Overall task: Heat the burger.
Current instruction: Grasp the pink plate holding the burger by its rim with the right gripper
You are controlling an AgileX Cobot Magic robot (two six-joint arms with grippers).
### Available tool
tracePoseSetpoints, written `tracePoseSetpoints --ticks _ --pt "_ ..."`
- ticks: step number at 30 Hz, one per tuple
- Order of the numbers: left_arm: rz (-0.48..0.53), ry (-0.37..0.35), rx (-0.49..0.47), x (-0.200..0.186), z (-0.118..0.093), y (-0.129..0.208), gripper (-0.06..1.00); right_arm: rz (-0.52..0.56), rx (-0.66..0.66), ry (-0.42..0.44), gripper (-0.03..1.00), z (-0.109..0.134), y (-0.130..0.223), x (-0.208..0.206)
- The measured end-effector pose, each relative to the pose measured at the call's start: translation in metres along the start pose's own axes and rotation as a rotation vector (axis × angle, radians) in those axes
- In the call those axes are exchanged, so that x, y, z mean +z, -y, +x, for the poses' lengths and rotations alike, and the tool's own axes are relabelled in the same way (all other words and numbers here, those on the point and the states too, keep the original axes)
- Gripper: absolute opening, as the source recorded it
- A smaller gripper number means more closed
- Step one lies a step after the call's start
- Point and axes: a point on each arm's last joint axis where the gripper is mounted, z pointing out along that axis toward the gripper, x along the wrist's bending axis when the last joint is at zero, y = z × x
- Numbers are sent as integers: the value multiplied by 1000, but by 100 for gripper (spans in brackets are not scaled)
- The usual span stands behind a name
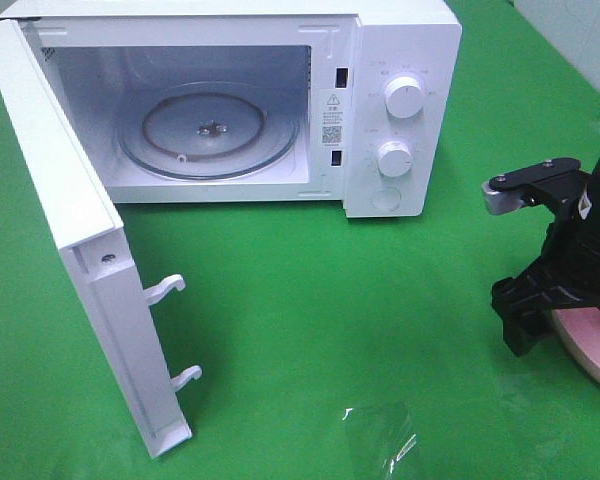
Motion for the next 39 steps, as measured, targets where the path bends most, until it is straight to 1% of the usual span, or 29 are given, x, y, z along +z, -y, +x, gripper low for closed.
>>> tracePoseSetpoints --ticks 8,14,16,21,28,30,31,32,33,34,35,36,37,38,39 --pt "0 0 0 0 0 0 99 32 -9 -13 89 4 -4 25" --pt "0 0 0 0 0 0 99 29 12 -16 87 -1 -5 32" --pt "0 0 0 0 0 0 99 45 24 -15 87 -4 -4 37" --pt "0 0 0 0 0 0 99 52 20 -21 85 -3 -4 46" --pt "0 0 0 0 0 0 99 56 23 -22 82 -2 -4 49" --pt "0 0 0 0 0 0 99 56 26 -21 75 -3 -4 49" --pt "0 0 0 0 0 0 99 56 26 -21 75 -3 -4 49" --pt "0 0 0 0 0 0 99 56 25 -20 72 -3 -4 49" --pt "0 0 0 0 0 0 99 56 25 -20 72 -3 -4 49" --pt "0 0 0 0 0 0 99 55 22 -12 65 -3 -4 49" --pt "0 0 0 0 0 0 99 55 22 -12 65 -3 -4 49" --pt "0 0 0 0 0 0 99 55 10 0 56 -5 -4 49" --pt "0 0 0 0 0 0 99 58 -12 13 45 -6 -4 49" --pt "0 0 0 0 0 0 99 58 -12 13 45 -6 -4 49" --pt "0 0 0 0 0 0 99 57 -29 23 34 -7 -4 49"
